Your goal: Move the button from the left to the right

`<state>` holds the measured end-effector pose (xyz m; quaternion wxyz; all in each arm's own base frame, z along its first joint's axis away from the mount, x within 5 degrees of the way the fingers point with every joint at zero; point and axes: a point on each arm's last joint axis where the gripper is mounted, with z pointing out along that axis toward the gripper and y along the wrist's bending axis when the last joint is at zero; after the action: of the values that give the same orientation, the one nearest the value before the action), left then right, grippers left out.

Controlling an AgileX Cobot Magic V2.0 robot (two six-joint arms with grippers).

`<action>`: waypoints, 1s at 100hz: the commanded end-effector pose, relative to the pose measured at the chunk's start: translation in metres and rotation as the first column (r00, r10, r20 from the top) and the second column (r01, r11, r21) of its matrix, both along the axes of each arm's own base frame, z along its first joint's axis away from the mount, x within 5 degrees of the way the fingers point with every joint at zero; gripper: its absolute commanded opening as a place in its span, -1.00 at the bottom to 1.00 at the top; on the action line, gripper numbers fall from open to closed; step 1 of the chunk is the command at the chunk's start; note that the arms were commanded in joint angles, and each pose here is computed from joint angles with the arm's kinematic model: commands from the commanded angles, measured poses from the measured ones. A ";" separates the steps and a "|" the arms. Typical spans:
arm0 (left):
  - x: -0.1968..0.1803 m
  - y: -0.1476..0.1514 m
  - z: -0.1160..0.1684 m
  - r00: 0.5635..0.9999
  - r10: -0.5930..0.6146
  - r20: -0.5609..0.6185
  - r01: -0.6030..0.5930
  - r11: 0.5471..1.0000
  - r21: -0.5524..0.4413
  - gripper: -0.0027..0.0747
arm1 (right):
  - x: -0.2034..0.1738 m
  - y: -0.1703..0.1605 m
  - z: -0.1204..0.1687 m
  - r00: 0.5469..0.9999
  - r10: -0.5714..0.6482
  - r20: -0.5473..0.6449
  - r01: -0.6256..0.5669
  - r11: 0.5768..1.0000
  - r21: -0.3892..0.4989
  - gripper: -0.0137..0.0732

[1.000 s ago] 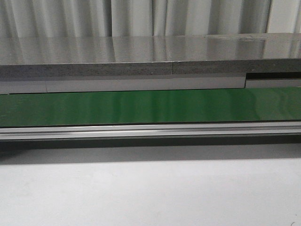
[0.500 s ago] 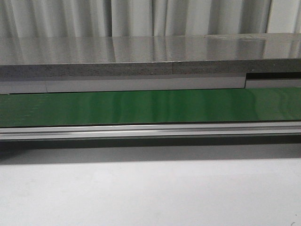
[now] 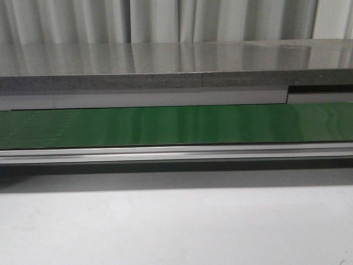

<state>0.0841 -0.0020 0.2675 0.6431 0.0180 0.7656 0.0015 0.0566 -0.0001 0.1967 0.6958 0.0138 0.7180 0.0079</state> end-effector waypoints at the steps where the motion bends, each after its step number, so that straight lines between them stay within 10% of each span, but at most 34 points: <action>1: 0.001 0.000 0.016 0.995 0.007 0.099 -0.005 1.000 -0.016 -0.99 | -0.003 -0.001 0.015 0.990 -0.010 0.137 0.011 1.000 -0.006 -0.84; 100: 0.001 0.000 0.016 0.995 0.007 0.099 -0.005 1.000 -0.016 -0.99 | -0.003 -0.001 0.016 0.989 -0.010 0.148 0.012 1.000 -0.011 -0.84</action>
<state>0.0841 -0.0020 0.2675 0.6431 0.0180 0.7656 0.0015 0.0569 -0.0004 0.1973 0.7046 0.0156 0.7094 0.0074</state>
